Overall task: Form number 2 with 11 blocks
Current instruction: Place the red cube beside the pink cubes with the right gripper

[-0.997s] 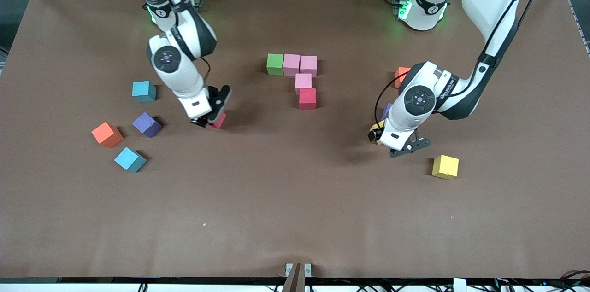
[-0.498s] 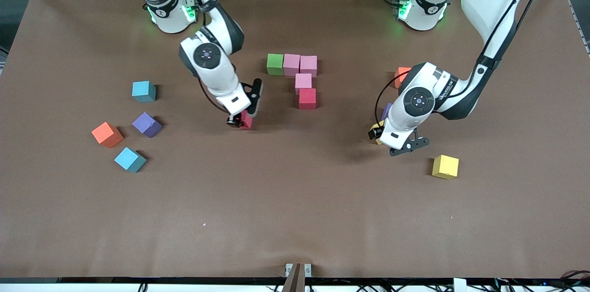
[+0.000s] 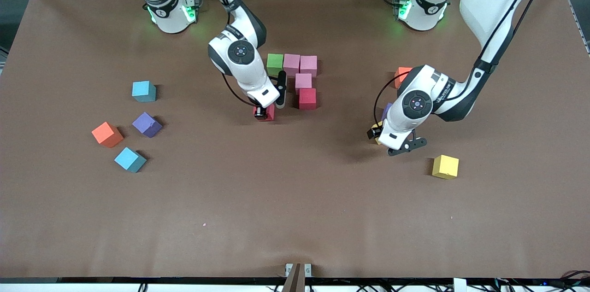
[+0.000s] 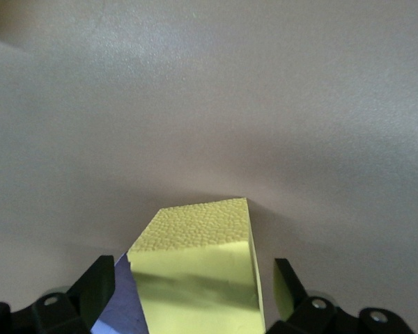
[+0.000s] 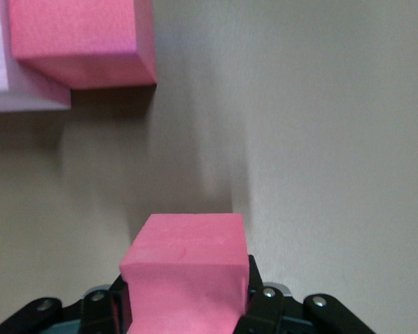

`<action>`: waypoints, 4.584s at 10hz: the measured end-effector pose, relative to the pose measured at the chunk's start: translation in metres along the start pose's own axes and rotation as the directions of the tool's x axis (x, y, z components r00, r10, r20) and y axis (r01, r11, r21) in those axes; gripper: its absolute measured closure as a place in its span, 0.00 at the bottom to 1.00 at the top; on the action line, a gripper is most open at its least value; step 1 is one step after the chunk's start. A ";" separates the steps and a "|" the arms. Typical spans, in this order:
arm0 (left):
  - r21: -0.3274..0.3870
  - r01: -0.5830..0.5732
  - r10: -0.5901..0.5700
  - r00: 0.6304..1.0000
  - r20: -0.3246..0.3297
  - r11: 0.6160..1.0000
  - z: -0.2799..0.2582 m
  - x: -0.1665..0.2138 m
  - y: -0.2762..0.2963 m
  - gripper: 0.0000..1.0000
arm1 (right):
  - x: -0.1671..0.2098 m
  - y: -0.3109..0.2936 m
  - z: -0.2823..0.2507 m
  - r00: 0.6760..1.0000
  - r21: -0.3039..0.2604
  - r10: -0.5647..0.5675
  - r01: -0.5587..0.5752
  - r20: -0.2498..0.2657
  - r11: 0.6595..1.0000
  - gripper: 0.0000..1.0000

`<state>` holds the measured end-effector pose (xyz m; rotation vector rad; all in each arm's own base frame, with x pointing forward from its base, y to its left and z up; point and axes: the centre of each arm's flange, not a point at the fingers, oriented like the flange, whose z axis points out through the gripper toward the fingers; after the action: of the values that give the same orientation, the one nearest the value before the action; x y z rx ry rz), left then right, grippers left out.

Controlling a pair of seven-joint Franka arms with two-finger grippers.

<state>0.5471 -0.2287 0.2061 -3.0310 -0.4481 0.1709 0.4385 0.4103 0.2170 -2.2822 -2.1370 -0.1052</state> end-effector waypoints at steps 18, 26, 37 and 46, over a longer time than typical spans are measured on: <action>-0.026 0.002 -0.003 0.999 -0.048 1.000 -0.026 0.012 -0.002 0.45 | 0.085 -0.034 0.010 0.995 0.072 0.031 -0.038 0.098 0.997 0.40; -0.026 0.002 -0.004 0.998 -0.057 1.000 -0.031 0.013 -0.002 0.45 | 0.088 -0.039 0.016 0.994 0.076 0.035 -0.043 0.106 0.996 0.40; -0.027 0.002 -0.003 0.998 -0.059 1.000 -0.033 0.013 -0.001 0.45 | 0.095 -0.040 0.017 0.994 0.073 0.035 -0.043 0.100 0.996 0.40; -0.024 0.009 -0.010 0.998 -0.062 1.000 -0.039 0.018 -0.002 0.45 | 0.095 -0.038 0.017 0.993 0.066 0.050 -0.057 0.103 0.996 0.40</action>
<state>0.5681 -0.2243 0.2432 -3.0471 -0.4631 0.0710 0.4076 0.5083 0.2046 -2.3517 -2.0865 0.0855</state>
